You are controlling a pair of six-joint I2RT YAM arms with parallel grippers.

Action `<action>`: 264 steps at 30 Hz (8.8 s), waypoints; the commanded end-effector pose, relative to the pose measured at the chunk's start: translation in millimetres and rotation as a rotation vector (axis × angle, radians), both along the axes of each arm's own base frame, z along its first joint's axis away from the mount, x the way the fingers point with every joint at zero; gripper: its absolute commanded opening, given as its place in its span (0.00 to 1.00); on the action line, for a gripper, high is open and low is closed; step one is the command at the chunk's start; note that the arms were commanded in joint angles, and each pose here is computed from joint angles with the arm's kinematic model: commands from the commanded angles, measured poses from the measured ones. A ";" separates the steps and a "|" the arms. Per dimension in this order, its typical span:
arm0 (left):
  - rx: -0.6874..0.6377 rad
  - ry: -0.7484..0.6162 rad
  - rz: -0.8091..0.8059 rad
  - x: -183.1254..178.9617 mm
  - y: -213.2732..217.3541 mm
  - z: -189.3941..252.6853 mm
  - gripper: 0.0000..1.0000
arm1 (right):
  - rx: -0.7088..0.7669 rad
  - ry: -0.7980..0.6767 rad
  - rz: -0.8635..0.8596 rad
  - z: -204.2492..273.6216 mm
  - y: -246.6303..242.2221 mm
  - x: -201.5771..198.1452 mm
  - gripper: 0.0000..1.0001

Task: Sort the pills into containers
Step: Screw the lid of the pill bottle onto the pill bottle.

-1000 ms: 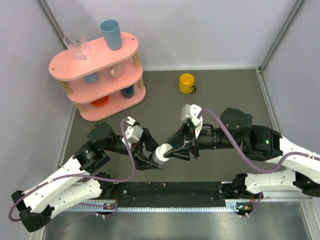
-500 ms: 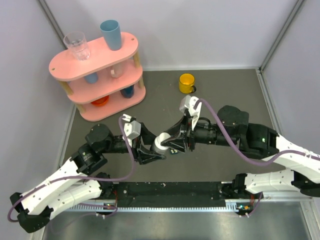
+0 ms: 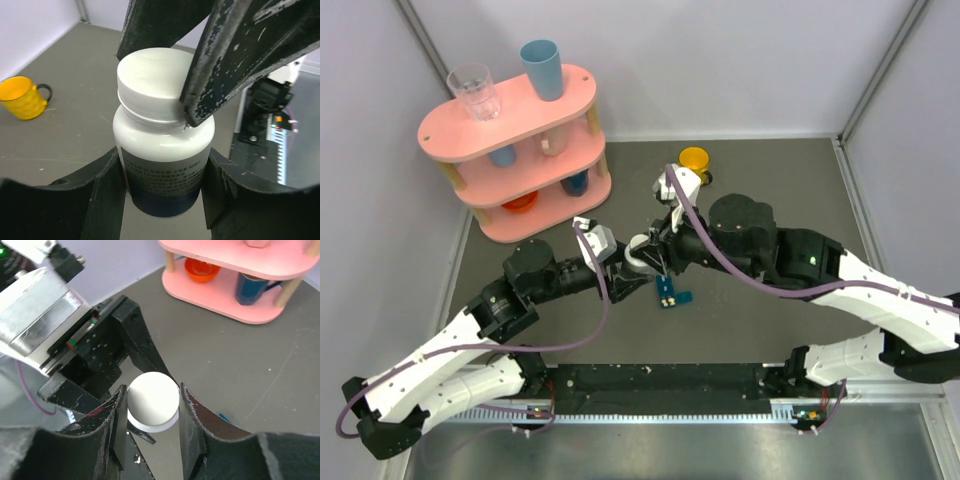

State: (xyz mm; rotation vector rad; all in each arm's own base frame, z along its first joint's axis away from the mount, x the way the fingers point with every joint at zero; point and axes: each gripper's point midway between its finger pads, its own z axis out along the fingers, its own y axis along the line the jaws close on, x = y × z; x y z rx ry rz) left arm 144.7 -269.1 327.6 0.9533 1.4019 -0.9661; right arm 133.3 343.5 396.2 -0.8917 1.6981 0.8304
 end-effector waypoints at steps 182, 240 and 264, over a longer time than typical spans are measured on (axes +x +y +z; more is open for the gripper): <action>-0.373 -0.120 -0.535 -104.5 1.5 103.9 0.00 | 0.330 -0.079 0.439 55.1 7.3 -83.0 0.00; -0.229 -0.066 -0.852 -142.5 2.7 75.2 0.00 | 0.389 -0.105 0.836 92.2 -4.0 -149.3 0.00; -0.205 -0.028 -0.969 -155.6 6.2 65.7 0.00 | 0.404 -0.099 1.053 102.4 -9.3 -179.7 0.00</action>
